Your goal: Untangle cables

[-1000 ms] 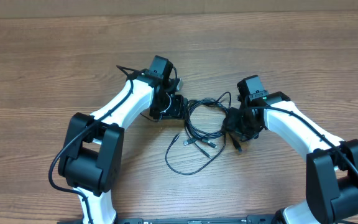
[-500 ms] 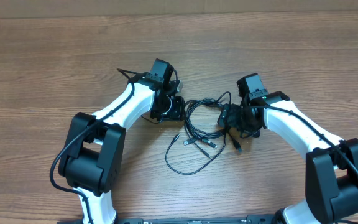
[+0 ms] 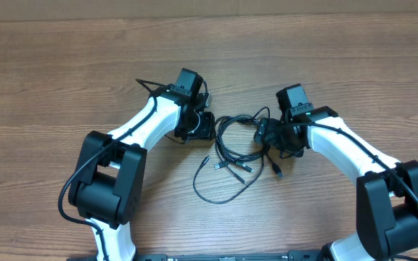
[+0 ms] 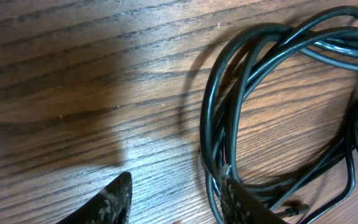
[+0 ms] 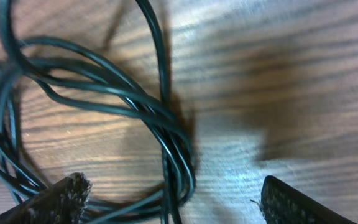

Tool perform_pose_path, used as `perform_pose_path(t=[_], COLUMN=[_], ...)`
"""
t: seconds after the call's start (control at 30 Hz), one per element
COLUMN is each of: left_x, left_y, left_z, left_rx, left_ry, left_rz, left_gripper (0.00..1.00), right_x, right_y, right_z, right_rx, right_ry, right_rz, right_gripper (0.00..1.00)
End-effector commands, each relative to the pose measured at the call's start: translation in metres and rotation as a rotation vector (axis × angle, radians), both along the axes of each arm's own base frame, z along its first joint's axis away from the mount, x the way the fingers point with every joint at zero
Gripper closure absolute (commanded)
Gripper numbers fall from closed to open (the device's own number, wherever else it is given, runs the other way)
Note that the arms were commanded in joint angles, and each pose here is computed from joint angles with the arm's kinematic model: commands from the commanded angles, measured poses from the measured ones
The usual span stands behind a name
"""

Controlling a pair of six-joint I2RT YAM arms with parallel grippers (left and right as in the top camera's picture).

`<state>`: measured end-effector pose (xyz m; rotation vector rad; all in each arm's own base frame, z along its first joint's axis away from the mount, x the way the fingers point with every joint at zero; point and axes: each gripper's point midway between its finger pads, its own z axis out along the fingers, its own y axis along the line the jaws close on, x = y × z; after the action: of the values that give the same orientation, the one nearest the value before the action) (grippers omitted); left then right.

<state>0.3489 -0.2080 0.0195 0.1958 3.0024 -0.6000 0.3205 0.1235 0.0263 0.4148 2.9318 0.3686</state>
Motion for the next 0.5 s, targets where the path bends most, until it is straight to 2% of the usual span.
perform_pose_path(t=[0.0,0.2,0.47], left_x=[-0.004,-0.006,-0.013], left_y=[0.001,-0.001,-0.005], left_z=[-0.002,-0.002,-0.005], left_rx=[0.014,0.017,0.025], left_ry=[0.005,0.011,0.001], left_rz=[0.002,-0.004,-0.059], left_gripper=[0.57,0.59,0.55], right_x=[0.014,0.011,0.007], right_y=[0.0,-0.004,-0.018], right_z=[0.007,0.005,0.001], right_rx=[-0.001,-0.024,-0.088], right_ry=[-0.041,-0.031,-0.01], right_rz=[-0.01,-0.019,-0.043], right_gripper=[0.12,0.11,0.08])
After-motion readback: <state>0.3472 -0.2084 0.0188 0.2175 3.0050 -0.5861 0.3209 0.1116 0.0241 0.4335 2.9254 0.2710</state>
